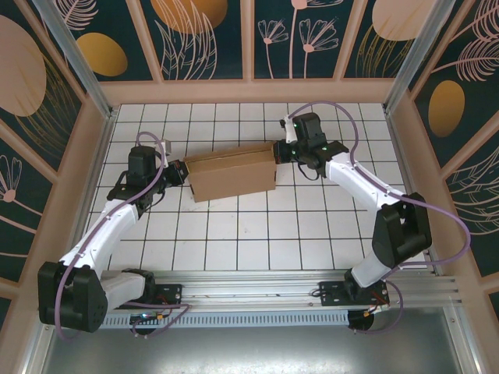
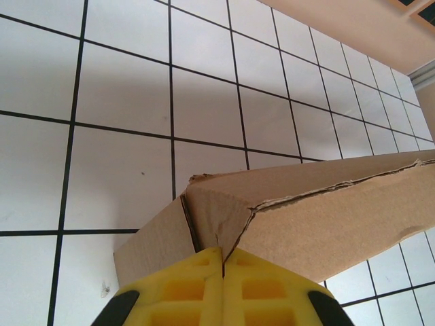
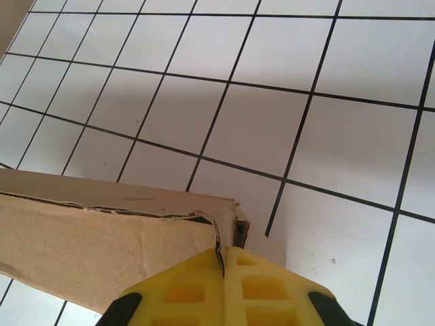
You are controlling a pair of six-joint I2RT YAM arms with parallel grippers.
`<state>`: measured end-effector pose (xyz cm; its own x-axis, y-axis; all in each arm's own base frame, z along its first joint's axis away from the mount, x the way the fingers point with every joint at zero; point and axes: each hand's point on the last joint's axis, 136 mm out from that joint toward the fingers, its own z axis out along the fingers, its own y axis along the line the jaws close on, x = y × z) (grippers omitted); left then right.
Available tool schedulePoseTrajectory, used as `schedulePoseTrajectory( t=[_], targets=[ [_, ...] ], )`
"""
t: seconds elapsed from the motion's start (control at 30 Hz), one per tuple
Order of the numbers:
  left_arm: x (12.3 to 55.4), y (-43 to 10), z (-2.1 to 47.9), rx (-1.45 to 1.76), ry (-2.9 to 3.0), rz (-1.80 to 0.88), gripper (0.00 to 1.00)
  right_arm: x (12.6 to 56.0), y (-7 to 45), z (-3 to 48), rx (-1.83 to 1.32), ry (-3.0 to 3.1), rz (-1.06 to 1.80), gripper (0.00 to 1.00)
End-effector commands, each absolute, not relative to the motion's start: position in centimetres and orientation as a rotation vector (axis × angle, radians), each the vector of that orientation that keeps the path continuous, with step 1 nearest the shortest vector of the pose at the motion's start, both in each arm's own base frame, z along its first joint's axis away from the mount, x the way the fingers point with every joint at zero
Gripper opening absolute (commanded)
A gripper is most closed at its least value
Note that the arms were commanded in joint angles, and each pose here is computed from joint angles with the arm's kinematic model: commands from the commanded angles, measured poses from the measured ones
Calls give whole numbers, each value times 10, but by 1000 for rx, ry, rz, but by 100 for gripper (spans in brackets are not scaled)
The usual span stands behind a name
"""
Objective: Fold the paper box
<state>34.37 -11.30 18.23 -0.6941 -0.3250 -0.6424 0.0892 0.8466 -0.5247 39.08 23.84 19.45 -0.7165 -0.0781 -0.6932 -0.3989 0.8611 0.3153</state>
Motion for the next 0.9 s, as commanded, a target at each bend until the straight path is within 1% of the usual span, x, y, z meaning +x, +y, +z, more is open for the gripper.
schedulePoseTrajectory(
  t=[0.0,0.17,0.37,0.47,0.6,0.7,0.87],
  targets=[
    [335,-107,164,-198,2336,-645,0,376,235,164,-375,2424,522,0],
    [334,-107,166,-200,2330,-650,0,367,229,154,-398,2380,456,0],
    [331,-107,167,-204,2326,-657,0,358,221,157,-366,2287,433,0],
    [330,-108,168,-207,2317,-670,0,348,225,161,-329,2234,481,0],
    [327,-109,163,-211,2315,-686,0,336,230,153,-278,2204,544,0],
    [325,-110,159,-210,2324,-688,0,336,233,149,-249,2222,562,0],
    [326,-109,162,-209,2319,-681,0,342,238,156,-162,2251,601,0]
  ],
)
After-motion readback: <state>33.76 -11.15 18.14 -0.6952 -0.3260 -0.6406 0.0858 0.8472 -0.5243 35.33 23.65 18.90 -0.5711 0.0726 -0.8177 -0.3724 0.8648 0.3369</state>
